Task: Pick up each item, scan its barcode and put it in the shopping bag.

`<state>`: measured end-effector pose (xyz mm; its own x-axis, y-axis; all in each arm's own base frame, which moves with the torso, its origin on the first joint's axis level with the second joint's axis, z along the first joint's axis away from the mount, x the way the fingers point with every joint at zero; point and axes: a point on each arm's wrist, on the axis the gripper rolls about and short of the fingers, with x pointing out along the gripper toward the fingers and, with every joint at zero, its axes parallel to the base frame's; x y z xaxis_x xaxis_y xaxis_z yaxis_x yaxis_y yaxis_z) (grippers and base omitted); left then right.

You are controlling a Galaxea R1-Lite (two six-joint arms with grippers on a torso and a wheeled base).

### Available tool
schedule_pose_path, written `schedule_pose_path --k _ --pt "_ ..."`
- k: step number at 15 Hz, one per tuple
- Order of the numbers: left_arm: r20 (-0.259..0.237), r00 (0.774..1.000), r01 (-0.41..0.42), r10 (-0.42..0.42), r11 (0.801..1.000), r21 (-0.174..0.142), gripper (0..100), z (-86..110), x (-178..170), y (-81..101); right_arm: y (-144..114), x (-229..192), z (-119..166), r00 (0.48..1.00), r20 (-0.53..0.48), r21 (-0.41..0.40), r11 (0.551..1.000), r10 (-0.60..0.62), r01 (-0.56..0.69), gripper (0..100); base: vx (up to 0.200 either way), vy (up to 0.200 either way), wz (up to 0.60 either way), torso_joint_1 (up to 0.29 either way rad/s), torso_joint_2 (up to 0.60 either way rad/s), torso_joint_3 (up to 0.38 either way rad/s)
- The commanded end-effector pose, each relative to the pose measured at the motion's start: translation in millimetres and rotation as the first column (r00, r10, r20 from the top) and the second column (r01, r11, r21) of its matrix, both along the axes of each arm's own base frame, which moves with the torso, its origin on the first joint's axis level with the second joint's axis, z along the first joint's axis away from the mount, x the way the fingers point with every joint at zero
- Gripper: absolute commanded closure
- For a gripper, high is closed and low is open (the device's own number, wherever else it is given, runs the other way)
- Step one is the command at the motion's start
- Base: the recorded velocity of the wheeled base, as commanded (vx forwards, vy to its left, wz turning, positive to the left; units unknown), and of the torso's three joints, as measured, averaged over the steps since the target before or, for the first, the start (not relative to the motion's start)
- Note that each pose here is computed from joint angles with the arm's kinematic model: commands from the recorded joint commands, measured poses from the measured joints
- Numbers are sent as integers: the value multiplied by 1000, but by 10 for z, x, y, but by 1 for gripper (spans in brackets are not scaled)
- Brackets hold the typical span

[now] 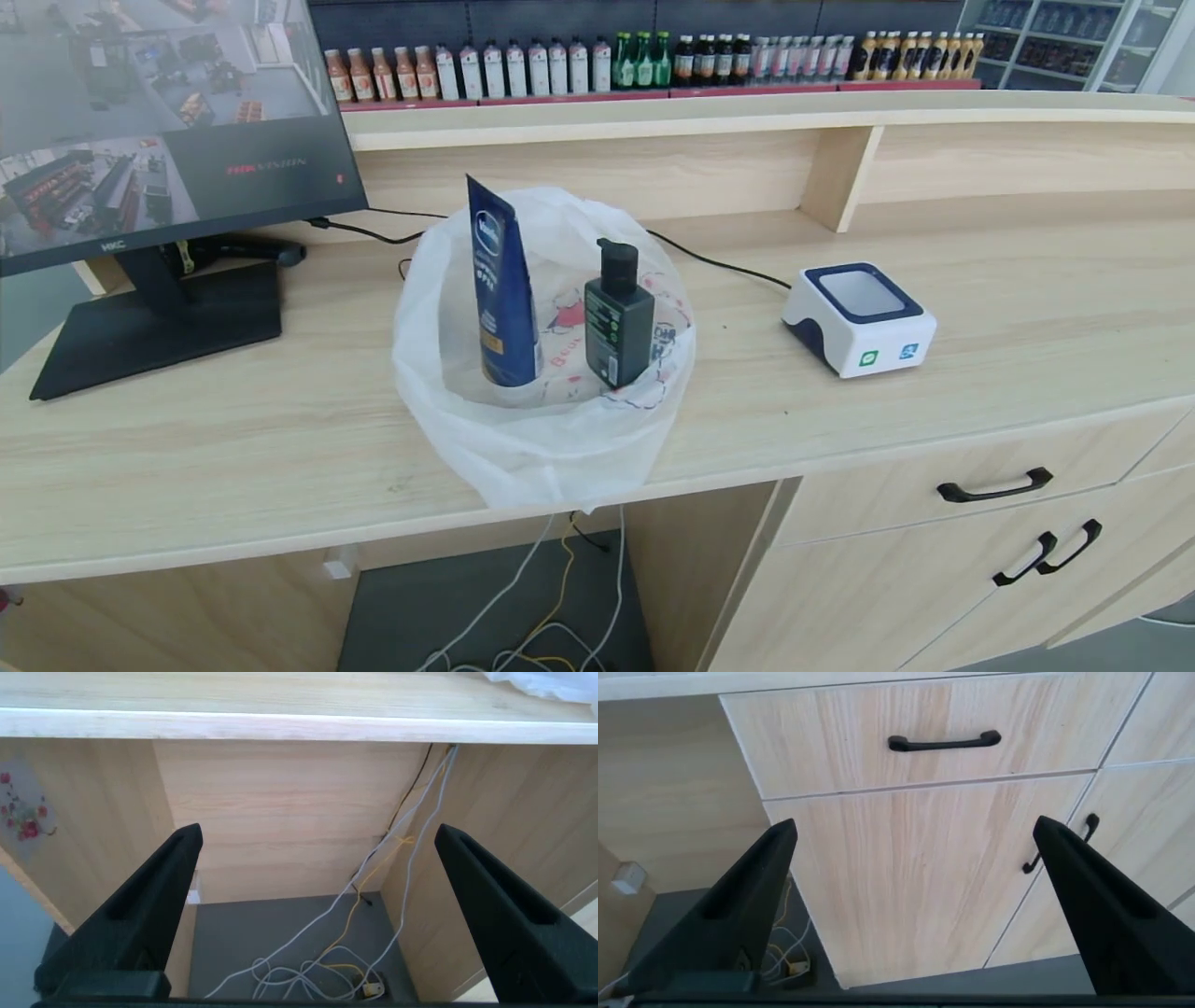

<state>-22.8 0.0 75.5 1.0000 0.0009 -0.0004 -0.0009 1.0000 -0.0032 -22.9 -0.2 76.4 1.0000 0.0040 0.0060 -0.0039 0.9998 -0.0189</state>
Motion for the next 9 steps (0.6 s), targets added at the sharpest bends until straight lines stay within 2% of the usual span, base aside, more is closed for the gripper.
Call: schedule_pose_path --k 1,9 --pt "0 1000 1 -1 1000 -1 0 0 0 0 0 1 0 1000 -1 2 1000 1 -1 0 0 -200 0 2 -2 2" --pt "0 1000 -1 1 1000 -3 0 0 0 0 0 1 0 1000 -1 20 1000 1 -1 0 0 -200 0 2 3 3"
